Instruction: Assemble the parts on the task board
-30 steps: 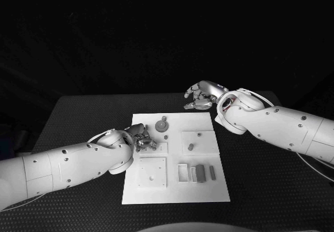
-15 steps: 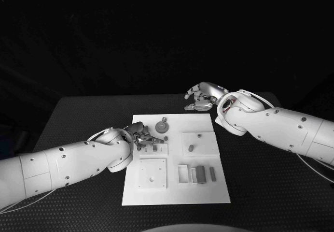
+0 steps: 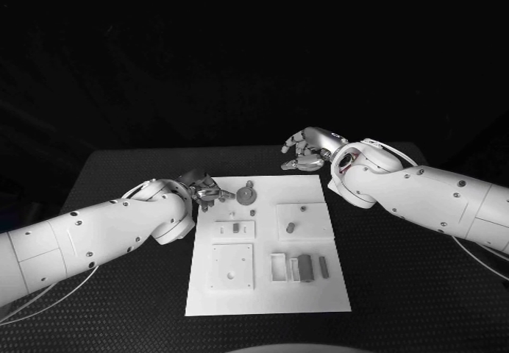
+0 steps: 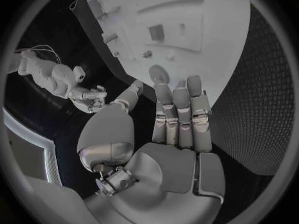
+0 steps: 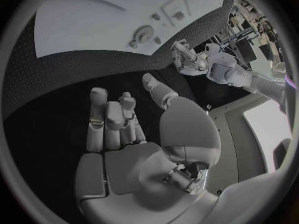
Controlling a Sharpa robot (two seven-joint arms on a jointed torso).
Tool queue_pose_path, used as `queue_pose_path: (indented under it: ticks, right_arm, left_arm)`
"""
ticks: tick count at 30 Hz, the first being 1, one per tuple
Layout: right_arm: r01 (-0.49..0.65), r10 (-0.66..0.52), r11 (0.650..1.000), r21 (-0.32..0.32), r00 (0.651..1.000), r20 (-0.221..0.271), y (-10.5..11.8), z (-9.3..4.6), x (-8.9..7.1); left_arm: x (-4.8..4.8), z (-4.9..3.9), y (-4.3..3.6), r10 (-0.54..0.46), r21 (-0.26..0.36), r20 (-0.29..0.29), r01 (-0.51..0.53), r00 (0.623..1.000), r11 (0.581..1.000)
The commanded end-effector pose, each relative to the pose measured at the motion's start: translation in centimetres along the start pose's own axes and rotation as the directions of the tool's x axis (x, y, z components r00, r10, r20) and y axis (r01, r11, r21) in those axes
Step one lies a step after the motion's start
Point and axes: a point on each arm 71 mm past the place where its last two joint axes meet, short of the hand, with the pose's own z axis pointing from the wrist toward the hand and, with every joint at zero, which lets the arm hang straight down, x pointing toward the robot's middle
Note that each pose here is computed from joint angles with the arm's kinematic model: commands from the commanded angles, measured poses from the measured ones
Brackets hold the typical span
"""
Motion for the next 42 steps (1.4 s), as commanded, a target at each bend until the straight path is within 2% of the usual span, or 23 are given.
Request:
queue_pose_path:
  ticks: [1, 3, 7, 10, 15, 19, 24, 30, 36, 42]
  right_arm:
    - [0.003, -0.003, 1.000, -0.002, 1.000, -0.006, -0.1, 0.0, 0.0]
    - [0.004, -0.004, 1.000, 0.000, 1.000, -0.005, -0.2, 0.0, 0.0]
    - [0.004, -0.004, 1.000, 0.002, 1.000, -0.005, -0.2, 0.0, 0.0]
    - [0.004, -0.004, 1.000, 0.002, 1.000, -0.005, -0.2, 0.1, 0.0]
    - [0.003, -0.003, 1.000, 0.000, 1.000, -0.006, -0.1, 0.2, 0.1]
    - [0.002, -0.002, 1.000, -0.001, 1.000, -0.006, 0.0, 0.2, 0.1]
    - [0.002, -0.002, 1.000, -0.003, 1.000, -0.006, 0.1, 0.3, 0.2]
    - [0.001, -0.001, 1.000, -0.005, 1.000, -0.008, 0.2, 0.4, 0.3]
    - [0.000, -0.001, 1.000, -0.006, 1.000, -0.008, 0.3, 0.4, 0.3]
    - [0.000, 0.000, 1.000, -0.007, 1.000, -0.009, 0.3, 0.4, 0.3]
  left_arm:
    - [-1.07, 0.52, -0.04, -0.019, 0.001, -0.053, 0.019, 0.998, 1.000]
    - [-1.98, 1.08, 0.08, -0.018, -0.020, -0.064, 0.016, 0.998, 1.000]
    - [-2.88, 2.08, 0.52, 0.031, -0.062, -0.094, -0.037, 0.995, 0.997]
    - [-3.77, 2.89, 0.69, 0.119, -0.070, -0.051, -0.123, 0.992, 0.990]
    - [-4.43, 3.85, 1.19, 0.149, -0.122, -0.071, -0.156, 0.986, 0.980]
    - [-4.23, 4.37, 1.33, 0.167, -0.149, -0.113, -0.182, 0.979, 0.972]
    - [-3.60, 5.07, 0.85, 0.184, -0.154, -0.163, -0.210, 0.969, 0.966]
    - [-3.22, 5.52, 0.25, 0.184, -0.145, -0.165, -0.208, 0.969, 0.967]
    - [-3.33, 5.59, 0.24, 0.187, -0.134, -0.148, -0.207, 0.971, 0.969]
    - [-2.94, 5.66, 0.19, 0.192, -0.130, -0.166, -0.214, 0.967, 0.968]
